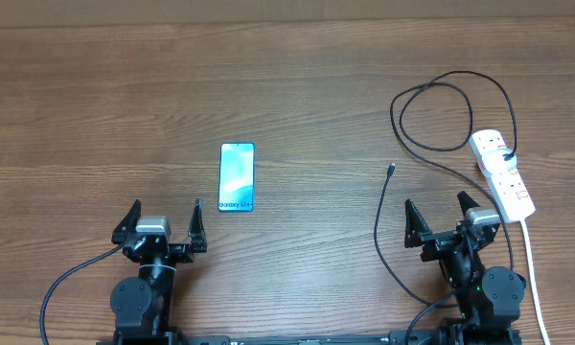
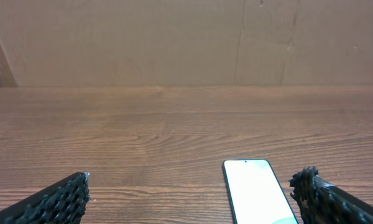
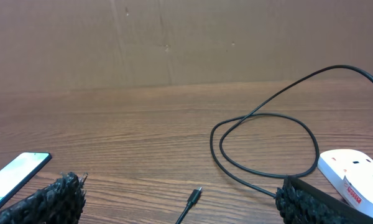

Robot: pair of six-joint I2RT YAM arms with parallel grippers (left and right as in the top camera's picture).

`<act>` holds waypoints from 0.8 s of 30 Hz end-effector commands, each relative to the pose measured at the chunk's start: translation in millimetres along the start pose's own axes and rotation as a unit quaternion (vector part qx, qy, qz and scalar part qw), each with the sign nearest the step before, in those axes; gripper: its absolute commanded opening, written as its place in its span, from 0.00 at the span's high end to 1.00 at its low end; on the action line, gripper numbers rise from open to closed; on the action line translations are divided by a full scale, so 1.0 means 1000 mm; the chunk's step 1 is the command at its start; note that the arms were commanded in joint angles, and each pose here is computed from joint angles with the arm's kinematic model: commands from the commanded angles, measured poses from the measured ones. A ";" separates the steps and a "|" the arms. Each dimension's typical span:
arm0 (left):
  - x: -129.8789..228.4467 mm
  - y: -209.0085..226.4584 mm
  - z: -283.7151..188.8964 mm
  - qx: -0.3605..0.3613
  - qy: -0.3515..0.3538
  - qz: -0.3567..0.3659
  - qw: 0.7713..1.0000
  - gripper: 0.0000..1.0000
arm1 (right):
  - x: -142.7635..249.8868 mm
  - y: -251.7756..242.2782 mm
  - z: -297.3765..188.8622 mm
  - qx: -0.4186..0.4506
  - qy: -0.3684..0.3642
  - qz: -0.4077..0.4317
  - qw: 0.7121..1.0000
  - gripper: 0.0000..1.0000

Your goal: Plug charger to phone and switch on socket

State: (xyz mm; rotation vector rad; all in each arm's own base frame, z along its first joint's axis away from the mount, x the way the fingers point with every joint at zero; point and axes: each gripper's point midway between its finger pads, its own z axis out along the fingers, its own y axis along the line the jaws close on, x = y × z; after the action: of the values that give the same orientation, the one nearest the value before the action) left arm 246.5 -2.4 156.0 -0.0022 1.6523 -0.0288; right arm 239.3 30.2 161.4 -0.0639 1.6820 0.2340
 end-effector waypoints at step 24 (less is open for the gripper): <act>0.000 0.001 0.000 -0.002 -0.002 0.011 1.000 0.00 | -0.006 -0.002 -0.002 0.006 -0.008 -0.003 1.000 0.00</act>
State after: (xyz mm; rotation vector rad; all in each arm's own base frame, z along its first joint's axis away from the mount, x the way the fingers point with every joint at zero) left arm 246.5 -2.4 156.0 -0.0022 1.6523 -0.0288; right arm 239.5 28.2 161.5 -0.0572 1.6816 0.2280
